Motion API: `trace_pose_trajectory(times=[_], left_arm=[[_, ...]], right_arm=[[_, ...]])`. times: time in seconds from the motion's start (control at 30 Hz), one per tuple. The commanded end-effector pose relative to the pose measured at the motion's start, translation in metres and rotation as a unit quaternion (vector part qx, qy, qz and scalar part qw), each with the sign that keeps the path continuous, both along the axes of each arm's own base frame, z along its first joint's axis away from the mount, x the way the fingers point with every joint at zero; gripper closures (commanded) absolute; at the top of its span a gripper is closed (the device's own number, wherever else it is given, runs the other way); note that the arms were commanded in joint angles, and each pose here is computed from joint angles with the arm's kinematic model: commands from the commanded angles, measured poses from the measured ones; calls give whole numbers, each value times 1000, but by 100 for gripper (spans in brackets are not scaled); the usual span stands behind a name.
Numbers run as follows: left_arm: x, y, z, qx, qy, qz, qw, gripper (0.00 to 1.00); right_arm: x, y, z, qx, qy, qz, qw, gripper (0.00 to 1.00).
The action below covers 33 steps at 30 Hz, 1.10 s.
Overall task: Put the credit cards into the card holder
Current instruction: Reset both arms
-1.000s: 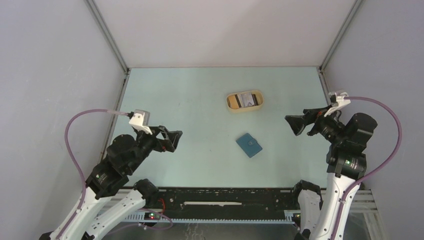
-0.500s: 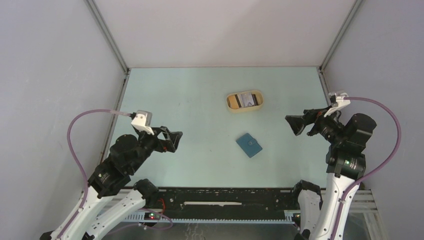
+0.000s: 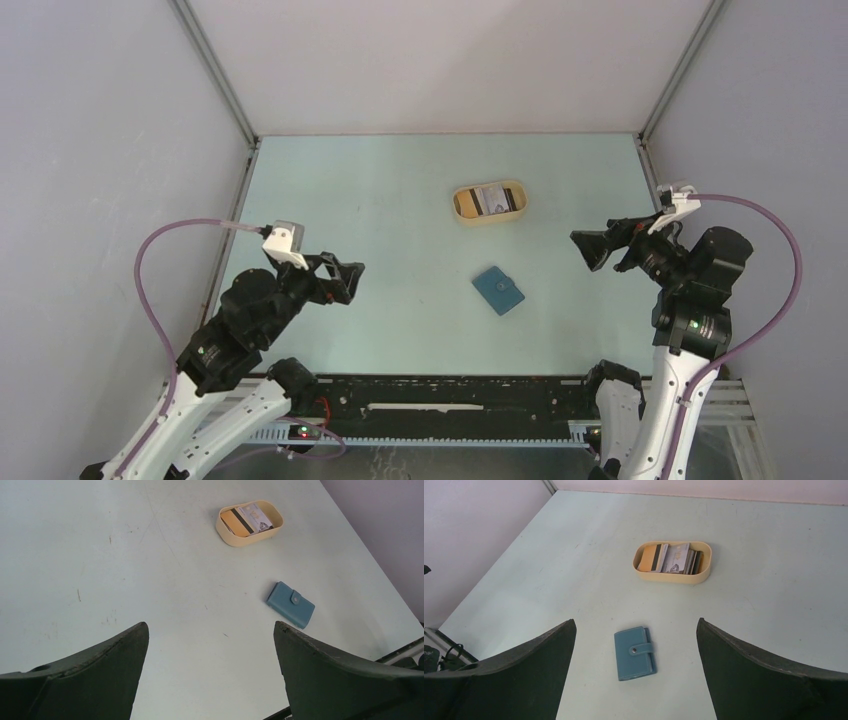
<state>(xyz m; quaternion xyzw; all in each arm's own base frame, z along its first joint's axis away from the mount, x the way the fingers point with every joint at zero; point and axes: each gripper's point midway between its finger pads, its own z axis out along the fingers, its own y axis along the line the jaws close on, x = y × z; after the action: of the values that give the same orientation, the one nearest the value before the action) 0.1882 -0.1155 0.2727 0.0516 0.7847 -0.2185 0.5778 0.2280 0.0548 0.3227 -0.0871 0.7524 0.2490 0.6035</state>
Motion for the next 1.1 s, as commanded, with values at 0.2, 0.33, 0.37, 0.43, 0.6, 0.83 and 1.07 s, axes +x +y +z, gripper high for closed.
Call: trace_pose_trajectory(times=[0.2, 0.33, 0.37, 0.43, 0.6, 0.83, 1.07], left_arm=[[7, 5, -8, 18, -2, 15, 1000, 0], [8, 6, -9, 19, 0, 17, 1000, 0], [8, 6, -9, 19, 1, 18, 1000, 0], [9, 6, -9, 20, 2, 19, 1000, 0], [9, 7, -10, 19, 2, 20, 1000, 0], [10, 8, -11, 20, 4, 23, 1000, 0], [11, 8, -12, 19, 6, 24, 1000, 0]], right_arm=[[3, -1, -1, -2, -8, 0, 1000, 0], [3, -1, -1, -4, -9, -1, 1000, 0], [3, -1, -1, -3, -9, -1, 1000, 0], [3, -1, -1, -3, -8, -1, 1000, 0], [4, -1, -1, -3, -7, -1, 1000, 0], [5, -1, -2, -2, -6, 0, 1000, 0], [6, -1, -3, -5, -6, 1, 1000, 0]])
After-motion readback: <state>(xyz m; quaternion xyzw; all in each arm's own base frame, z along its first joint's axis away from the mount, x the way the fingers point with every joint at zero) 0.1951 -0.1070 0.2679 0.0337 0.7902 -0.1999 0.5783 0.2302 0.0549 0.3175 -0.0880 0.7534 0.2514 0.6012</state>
